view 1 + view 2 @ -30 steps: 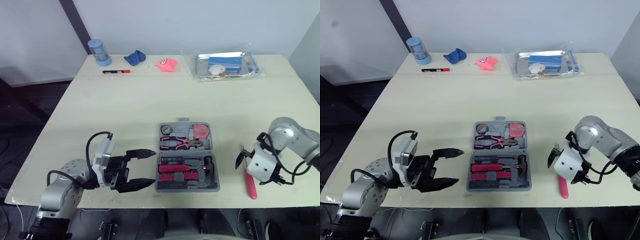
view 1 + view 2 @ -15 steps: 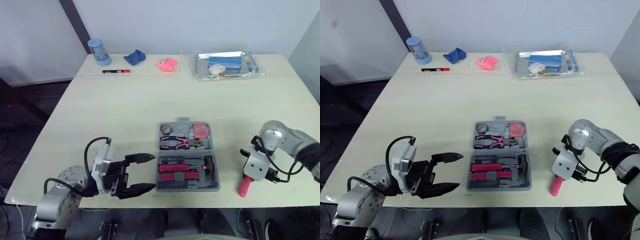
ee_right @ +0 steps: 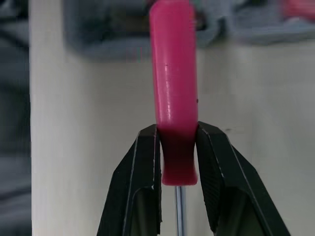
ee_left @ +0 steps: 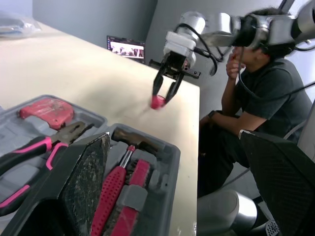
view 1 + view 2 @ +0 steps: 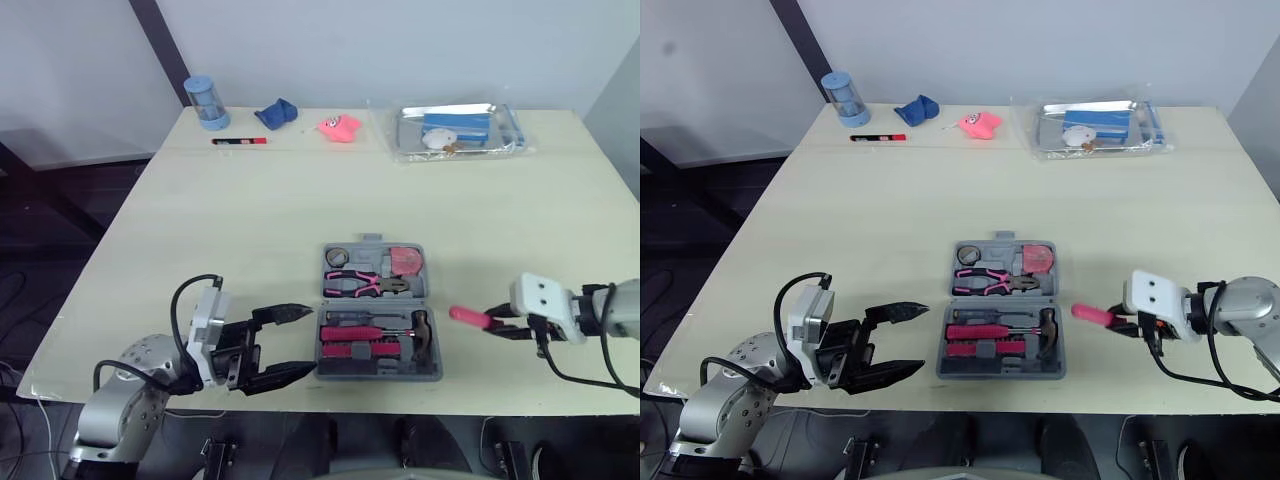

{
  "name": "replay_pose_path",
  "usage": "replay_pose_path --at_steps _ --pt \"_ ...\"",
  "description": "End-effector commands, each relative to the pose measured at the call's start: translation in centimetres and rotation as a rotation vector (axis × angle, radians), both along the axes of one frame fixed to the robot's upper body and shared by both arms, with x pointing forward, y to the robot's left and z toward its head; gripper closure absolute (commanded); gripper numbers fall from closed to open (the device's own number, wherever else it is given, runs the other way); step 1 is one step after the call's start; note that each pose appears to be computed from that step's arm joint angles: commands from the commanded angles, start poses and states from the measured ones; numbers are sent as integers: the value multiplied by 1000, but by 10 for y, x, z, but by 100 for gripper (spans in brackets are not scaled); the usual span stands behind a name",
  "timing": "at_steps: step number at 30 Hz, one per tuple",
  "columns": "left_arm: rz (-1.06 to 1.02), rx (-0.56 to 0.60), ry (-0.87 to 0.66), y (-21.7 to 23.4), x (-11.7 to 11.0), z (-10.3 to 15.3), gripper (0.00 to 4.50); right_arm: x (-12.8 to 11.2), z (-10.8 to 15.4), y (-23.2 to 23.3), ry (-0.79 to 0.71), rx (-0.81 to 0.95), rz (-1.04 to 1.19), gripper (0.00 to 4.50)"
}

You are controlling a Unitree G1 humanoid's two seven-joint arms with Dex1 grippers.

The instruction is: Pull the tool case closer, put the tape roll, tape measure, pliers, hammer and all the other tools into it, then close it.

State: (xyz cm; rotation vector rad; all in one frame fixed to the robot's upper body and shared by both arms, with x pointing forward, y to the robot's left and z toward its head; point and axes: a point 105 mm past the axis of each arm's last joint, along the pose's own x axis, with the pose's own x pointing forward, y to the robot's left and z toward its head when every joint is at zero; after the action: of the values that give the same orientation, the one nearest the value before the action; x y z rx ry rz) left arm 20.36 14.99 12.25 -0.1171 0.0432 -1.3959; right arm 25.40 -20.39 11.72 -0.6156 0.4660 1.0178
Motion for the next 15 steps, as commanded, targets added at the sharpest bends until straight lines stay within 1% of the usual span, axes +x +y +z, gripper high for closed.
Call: replay_pose_path --at_steps 1,3,5,6,9,10,12,15 --pt "3 -6 -8 3 8 2 0 -3 15 -3 -68 122 -252 399" --pt "2 -4 3 8 9 -4 0 -11 6 -7 -52 173 -398 399" --pt "1 -3 8 12 7 -9 0 -17 -6 -13 -34 186 -530 399" --pt "3 -6 9 14 6 -9 0 -19 -15 -18 -16 226 -656 399" --pt "-13 -11 14 14 3 -7 0 -29 -36 -11 71 293 -842 399" --pt "-28 -10 16 14 0 -6 0 -31 -40 -7 93 312 -883 399" --pt "-54 -5 11 14 -3 -4 0 -33 -47 0 120 299 -930 399" --pt "-81 4 -2 14 -5 0 0 -30 -52 5 149 310 -999 399"
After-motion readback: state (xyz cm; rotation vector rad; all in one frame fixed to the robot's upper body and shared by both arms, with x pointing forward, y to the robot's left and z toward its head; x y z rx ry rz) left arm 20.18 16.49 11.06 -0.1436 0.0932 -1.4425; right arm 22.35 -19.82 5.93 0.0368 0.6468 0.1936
